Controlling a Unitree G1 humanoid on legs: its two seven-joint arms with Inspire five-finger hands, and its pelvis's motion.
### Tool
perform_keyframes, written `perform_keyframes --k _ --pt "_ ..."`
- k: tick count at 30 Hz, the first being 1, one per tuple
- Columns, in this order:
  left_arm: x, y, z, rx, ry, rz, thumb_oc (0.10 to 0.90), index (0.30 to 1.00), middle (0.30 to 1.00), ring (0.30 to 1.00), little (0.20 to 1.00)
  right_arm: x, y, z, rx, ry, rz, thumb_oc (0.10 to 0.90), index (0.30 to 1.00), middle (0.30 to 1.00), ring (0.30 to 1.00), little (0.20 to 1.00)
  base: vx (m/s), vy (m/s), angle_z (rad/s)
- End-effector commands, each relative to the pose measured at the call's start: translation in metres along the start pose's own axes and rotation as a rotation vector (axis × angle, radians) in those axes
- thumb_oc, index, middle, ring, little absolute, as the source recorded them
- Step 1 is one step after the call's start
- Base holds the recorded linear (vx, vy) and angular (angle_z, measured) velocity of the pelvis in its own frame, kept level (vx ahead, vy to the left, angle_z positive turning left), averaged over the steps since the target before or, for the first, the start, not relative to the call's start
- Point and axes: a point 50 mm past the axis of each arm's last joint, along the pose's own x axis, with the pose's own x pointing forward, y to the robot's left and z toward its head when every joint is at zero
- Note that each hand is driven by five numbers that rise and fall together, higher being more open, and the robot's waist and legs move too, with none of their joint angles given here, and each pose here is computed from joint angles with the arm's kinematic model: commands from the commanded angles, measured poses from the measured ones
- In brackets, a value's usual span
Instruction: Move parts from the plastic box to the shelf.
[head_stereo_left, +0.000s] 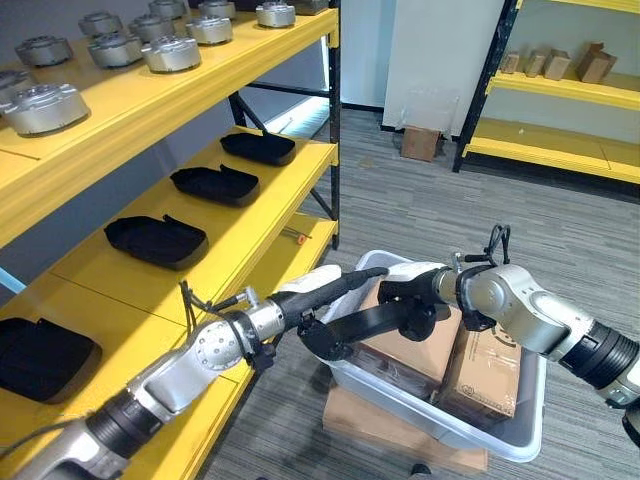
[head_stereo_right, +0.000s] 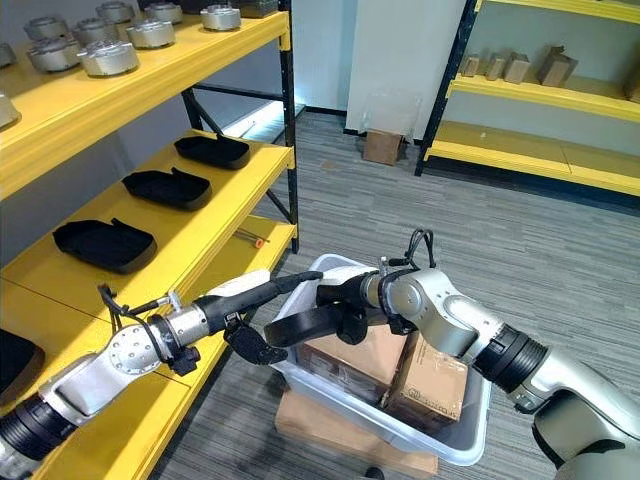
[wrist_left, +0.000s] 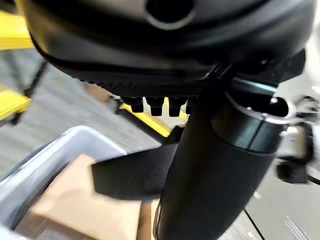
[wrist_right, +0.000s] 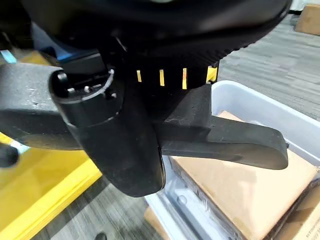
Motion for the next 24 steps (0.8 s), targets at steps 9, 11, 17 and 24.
perform_keyframes --k 9,11,17,24 --pt "-0.026 0.024 -0.018 -0.041 0.065 0.304 0.9 1.0 1.0 1.0 1.0 -0.053 -0.08 0.001 0.06 -0.013 -0.458 0.4 0.3 0.3 0.3 0.3 0.05 -0.027 0.03" --pt "-0.031 0.028 -0.015 -0.018 0.055 0.324 0.9 1.0 1.0 1.0 1.0 -0.058 -0.074 0.0 0.078 -0.015 -0.479 0.4 0.3 0.3 0.3 0.3 -0.09 -0.035 0.1" --pt "-0.031 0.027 -0.018 0.0 0.089 0.303 0.9 1.0 1.0 1.0 1.0 -0.059 -0.068 0.004 0.083 -0.021 -0.484 0.4 0.3 0.3 0.3 0.3 -0.03 -0.008 0.09" --pt "-0.025 0.029 -0.007 0.062 0.041 0.265 0.9 1.0 1.0 1.0 1.0 -0.051 -0.067 0.01 0.059 -0.054 -0.461 0.4 0.3 0.3 0.3 0.3 0.0 -0.001 0.0"
